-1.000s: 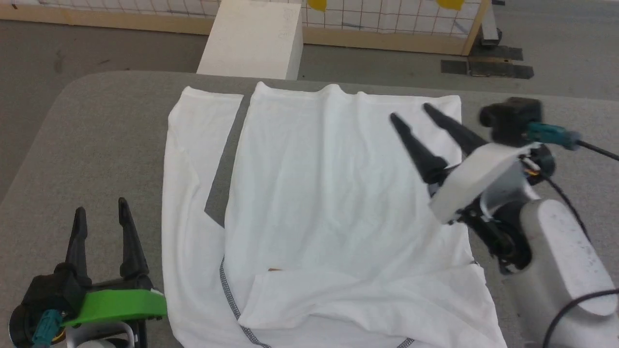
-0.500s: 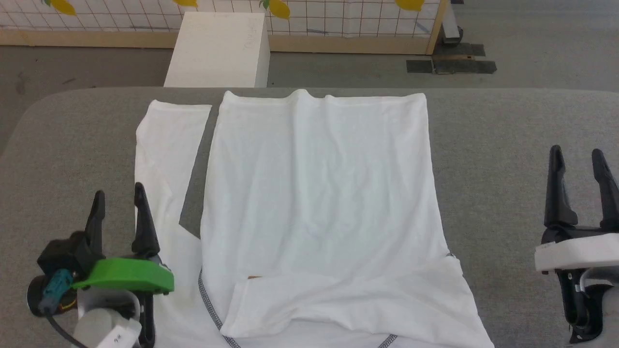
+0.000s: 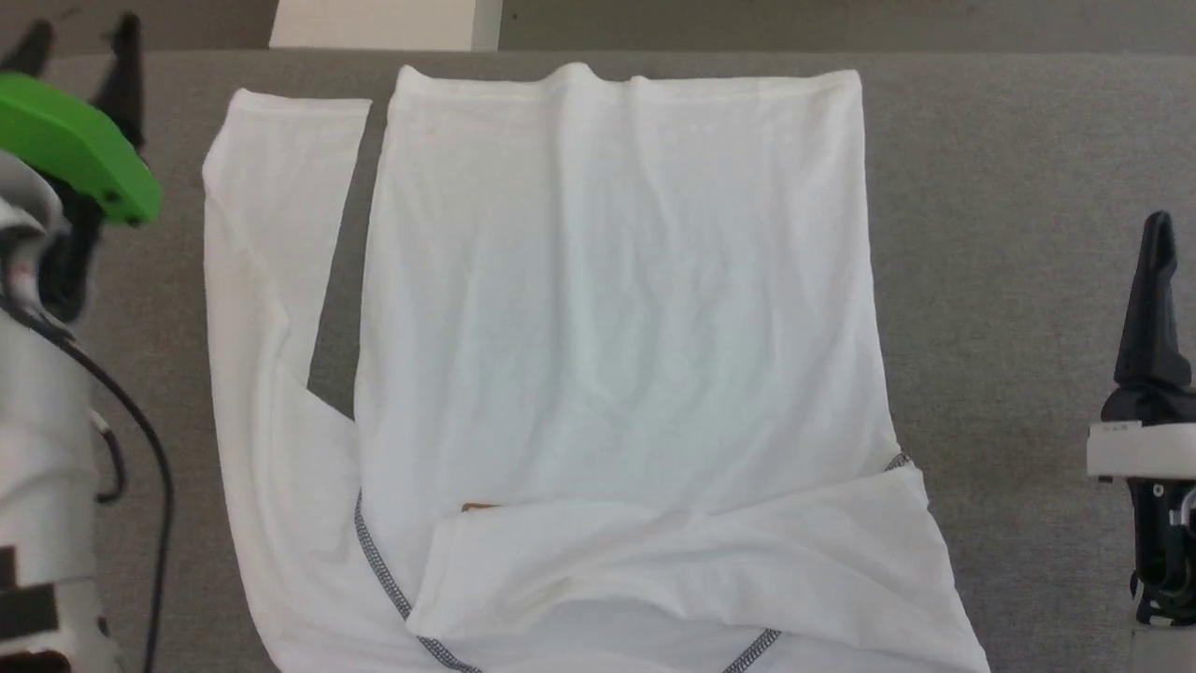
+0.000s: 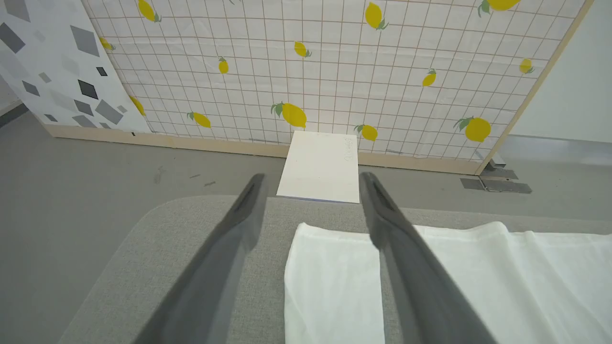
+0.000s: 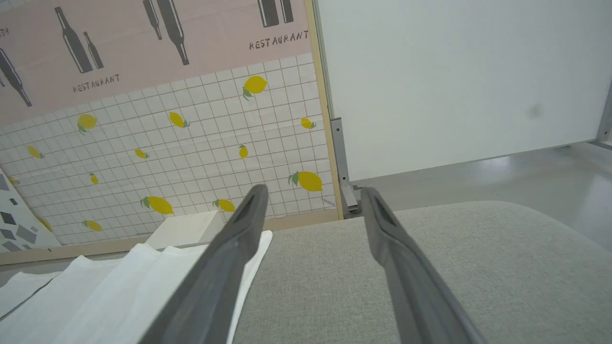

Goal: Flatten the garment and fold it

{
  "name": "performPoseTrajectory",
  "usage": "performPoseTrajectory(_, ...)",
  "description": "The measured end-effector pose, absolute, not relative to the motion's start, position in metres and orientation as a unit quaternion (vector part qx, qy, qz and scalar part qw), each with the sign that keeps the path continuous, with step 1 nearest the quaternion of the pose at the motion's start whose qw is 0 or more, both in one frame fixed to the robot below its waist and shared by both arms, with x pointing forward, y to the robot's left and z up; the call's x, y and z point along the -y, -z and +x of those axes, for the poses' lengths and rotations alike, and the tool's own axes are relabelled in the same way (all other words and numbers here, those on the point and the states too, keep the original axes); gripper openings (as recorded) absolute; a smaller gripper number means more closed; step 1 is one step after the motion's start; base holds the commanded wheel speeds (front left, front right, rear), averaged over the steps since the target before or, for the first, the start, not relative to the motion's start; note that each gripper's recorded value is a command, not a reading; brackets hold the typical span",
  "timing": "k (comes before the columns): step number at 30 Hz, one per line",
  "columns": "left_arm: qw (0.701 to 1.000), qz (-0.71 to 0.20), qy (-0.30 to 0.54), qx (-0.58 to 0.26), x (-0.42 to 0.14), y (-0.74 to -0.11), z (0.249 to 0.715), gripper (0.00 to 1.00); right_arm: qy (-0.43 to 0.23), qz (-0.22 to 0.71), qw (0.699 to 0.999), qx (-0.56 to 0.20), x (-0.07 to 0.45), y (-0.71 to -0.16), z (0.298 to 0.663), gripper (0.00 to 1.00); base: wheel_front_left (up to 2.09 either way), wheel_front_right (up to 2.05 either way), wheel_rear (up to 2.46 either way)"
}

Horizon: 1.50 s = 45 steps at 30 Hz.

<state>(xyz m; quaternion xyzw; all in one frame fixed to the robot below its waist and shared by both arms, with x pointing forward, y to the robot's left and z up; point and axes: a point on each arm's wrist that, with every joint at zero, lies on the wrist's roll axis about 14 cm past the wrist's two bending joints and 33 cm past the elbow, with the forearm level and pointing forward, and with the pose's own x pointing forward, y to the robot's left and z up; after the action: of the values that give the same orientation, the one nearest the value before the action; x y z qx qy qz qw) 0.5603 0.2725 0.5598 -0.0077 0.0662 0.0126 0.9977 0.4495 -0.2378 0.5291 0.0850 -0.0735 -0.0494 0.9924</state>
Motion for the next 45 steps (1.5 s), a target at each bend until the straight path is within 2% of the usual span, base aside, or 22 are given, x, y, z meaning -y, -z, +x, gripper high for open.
performPoseTrajectory(6, 0.988, 0.019, -0.019, -0.153, -0.29, -0.536, 0.606, 1.0, 0.051, 0.087, 0.993, 0.063, 0.239, -0.51, 0.473, 1.0, 0.0, 0.0, 0.0)
performPoseTrajectory(10, 0.972, 0.013, -0.005, -0.236, -0.282, -0.489, 0.622, 1.0, 0.057, 0.082, 0.994, 0.045, 0.243, -0.49, 0.481, 1.0, 0.0, 0.0, 0.0)
performPoseTrajectory(14, 0.944, 0.014, -0.002, -0.331, -0.281, -0.431, 0.621, 1.0, 0.064, 0.073, 0.995, 0.025, 0.248, -0.469, 0.486, 1.0, 0.0, 0.0, 0.0)
performPoseTrajectory(21, 0.9, -0.009, -0.02, -0.435, -0.282, -0.36, 0.609, 1.0, 0.074, 0.066, 0.995, -0.01, 0.254, -0.436, 0.487, 1.0, 0.0, 0.0, 0.0)
performPoseTrajectory(22, 0.898, -0.018, -0.021, -0.44, -0.282, -0.357, 0.609, 0.98, 0.075, 0.065, 0.995, -0.013, 0.255, -0.433, 0.487, 1.0, 0.0, 0.0, 0.0)
performPoseTrajectory(23, 0.9, -0.024, -0.02, -0.436, -0.282, -0.357, 0.612, 0.44, 0.077, 0.064, 0.995, -0.015, 0.256, -0.432, 0.487, 1.0, 0.0, 0.0, 0.0)
performPoseTrajectory(24, 0.901, -0.026, -0.02, -0.433, -0.282, -0.357, 0.613, 0.0, 0.078, 0.063, 0.995, -0.017, 0.257, -0.431, 0.487, 1.0, 0.0, 0.0, 0.0)
performPoseTrajectory(31, 0.924, -0.063, -0.047, -0.375, -0.294, -0.372, 0.615, 0.0, 0.078, 0.065, 0.995, -0.007, 0.257, -0.439, 0.487, 1.0, 0.0, 0.0, 0.0)
performPoseTrajectory(37, 0.95, -0.135, -0.139, -0.245, -0.343, -0.421, 0.606, 0.0, 0.073, 0.077, 0.994, 0.006, 0.252, -0.454, 0.485, 1.0, 0.0, 0.0, 0.0)
performPoseTrajectory(45, 0.945, -0.163, -0.254, -0.122, -0.428, -0.479, 0.533, 0.0, 0.075, 0.098, 0.992, 0.024, 0.252, -0.479, 0.46, 1.0, 0.0, 0.0, 0.0)
